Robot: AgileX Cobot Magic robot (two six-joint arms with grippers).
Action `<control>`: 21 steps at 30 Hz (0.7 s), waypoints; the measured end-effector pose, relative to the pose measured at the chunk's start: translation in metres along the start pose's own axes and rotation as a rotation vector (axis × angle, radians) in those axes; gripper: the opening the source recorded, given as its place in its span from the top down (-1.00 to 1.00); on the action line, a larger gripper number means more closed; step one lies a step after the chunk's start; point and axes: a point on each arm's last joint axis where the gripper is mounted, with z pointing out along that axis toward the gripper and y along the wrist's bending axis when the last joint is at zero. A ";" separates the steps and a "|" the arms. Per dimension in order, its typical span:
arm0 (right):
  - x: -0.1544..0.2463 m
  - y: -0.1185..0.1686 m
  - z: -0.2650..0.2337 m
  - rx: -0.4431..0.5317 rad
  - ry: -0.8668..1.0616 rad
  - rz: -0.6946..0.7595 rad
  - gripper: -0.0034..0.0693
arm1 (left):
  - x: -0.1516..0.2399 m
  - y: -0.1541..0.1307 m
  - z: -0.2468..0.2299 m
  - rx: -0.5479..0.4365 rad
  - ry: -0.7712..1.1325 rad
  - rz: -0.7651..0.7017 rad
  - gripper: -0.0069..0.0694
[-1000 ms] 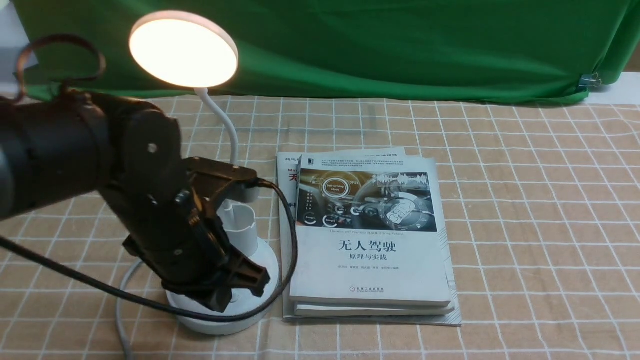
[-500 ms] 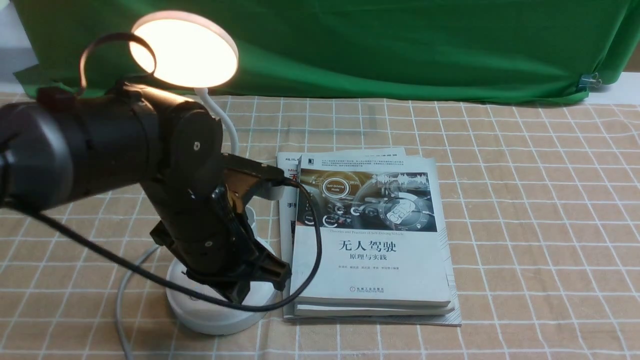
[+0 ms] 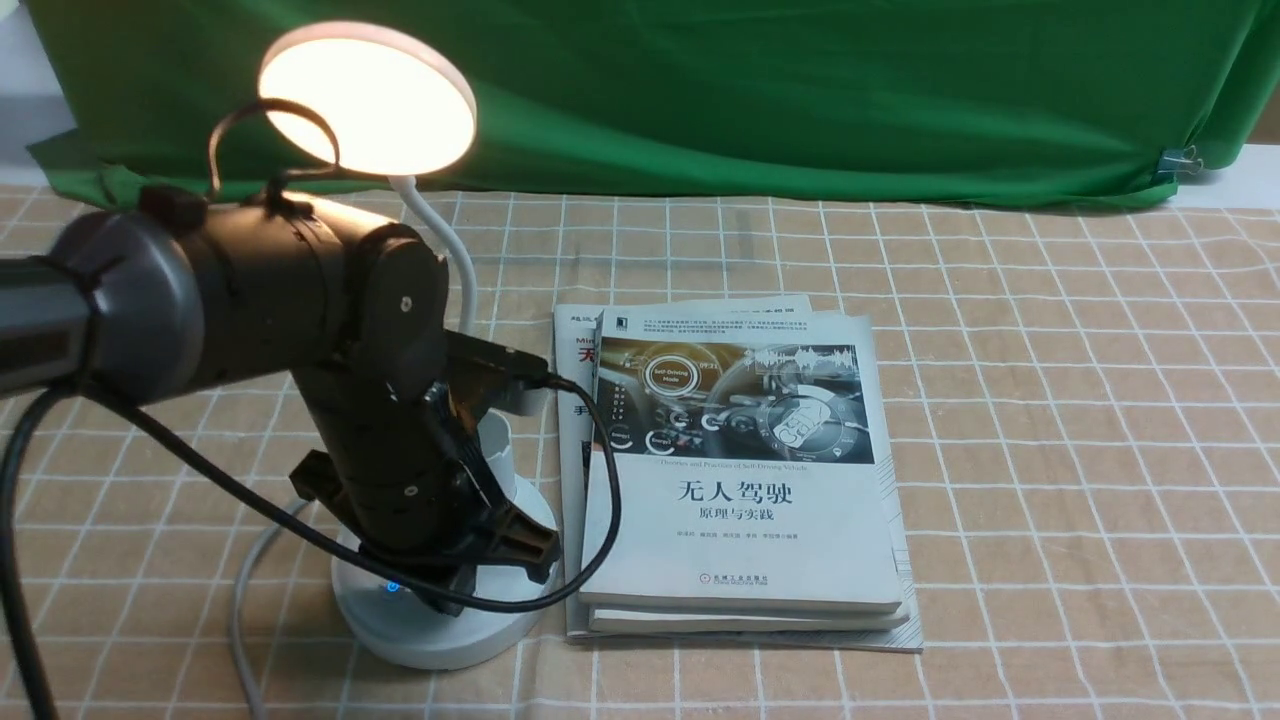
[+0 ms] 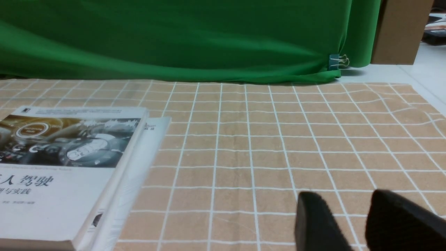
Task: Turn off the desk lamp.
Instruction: Use the left arm to press the button switch on the lamp holder
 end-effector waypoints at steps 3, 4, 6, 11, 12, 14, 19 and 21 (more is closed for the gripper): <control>0.000 0.000 0.000 0.000 0.000 0.000 0.25 | -0.001 0.000 0.004 -0.001 0.001 -0.001 0.81; 0.000 0.000 0.000 0.000 0.000 0.000 0.25 | -0.001 0.000 0.005 -0.001 0.003 -0.001 0.81; 0.000 0.000 0.000 0.000 0.000 0.000 0.25 | -0.002 0.001 0.005 -0.001 0.003 -0.001 0.81; 0.000 0.000 0.000 0.000 0.000 0.000 0.25 | -0.004 0.001 0.007 0.000 0.008 -0.001 0.81; 0.000 0.000 0.000 0.000 0.000 0.000 0.25 | -0.004 0.001 0.008 0.000 0.011 -0.002 0.81; 0.000 0.000 0.000 0.000 0.000 0.000 0.25 | -0.004 0.001 0.008 0.000 0.012 -0.002 0.81; 0.000 0.000 0.000 0.000 0.000 0.000 0.25 | -0.005 0.001 0.009 0.001 0.025 0.000 0.81; 0.000 0.000 0.000 0.000 0.000 0.000 0.25 | -0.005 0.001 0.009 0.001 0.026 0.000 0.81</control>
